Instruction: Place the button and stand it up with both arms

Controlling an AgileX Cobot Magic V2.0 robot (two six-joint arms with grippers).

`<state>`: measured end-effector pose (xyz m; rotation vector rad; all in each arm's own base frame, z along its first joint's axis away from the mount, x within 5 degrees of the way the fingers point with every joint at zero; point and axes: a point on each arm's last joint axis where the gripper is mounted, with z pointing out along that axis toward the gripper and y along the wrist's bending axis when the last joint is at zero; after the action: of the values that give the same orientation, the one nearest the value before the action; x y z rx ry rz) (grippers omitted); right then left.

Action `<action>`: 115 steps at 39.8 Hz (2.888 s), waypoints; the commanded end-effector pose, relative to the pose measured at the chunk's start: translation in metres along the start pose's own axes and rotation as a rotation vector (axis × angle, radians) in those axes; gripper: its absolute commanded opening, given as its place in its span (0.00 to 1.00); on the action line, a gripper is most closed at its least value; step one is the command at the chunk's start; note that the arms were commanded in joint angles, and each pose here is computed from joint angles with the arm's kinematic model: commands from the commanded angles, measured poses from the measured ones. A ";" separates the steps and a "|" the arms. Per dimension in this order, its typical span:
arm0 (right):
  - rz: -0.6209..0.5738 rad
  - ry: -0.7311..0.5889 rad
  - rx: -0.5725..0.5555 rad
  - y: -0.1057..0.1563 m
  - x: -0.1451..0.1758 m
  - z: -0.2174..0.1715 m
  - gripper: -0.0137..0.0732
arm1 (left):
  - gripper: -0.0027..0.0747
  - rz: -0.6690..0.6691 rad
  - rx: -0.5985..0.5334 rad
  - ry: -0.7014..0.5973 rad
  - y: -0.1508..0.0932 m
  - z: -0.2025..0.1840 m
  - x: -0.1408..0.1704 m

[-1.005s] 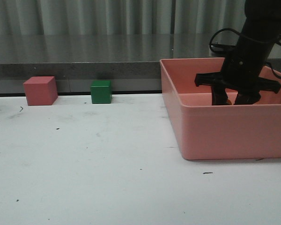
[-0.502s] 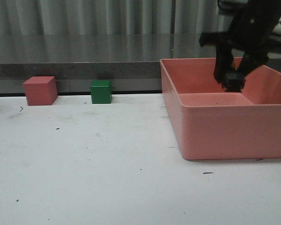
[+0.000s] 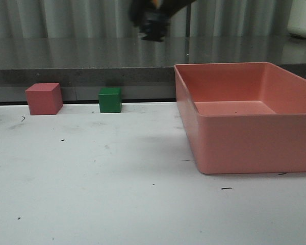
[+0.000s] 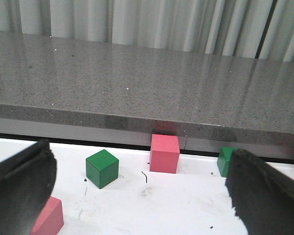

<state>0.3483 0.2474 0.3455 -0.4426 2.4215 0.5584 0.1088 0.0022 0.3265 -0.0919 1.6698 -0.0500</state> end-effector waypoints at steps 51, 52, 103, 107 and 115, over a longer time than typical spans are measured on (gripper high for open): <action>0.338 0.214 0.145 0.047 0.050 0.163 0.46 | 0.90 -0.012 0.015 -0.107 -0.002 -0.001 -0.019; 0.338 0.212 0.144 0.047 0.049 0.163 0.50 | 0.90 -0.012 0.015 -0.107 -0.002 -0.001 -0.019; -0.020 -0.021 0.163 -0.002 -0.057 -0.082 0.09 | 0.90 -0.012 0.014 -0.101 -0.002 -0.001 -0.018; -0.002 -0.041 0.200 -0.026 -0.058 -0.104 0.09 | 0.90 -0.012 0.014 -0.101 -0.002 -0.001 -0.018; 0.058 0.047 0.337 -0.094 -0.025 -0.144 0.09 | 0.90 -0.012 0.014 -0.101 -0.002 -0.001 -0.018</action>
<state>0.3672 0.1345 0.4234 -0.2501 2.4715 0.2140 0.1090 0.0022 0.3268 -0.0922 1.6724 -0.0498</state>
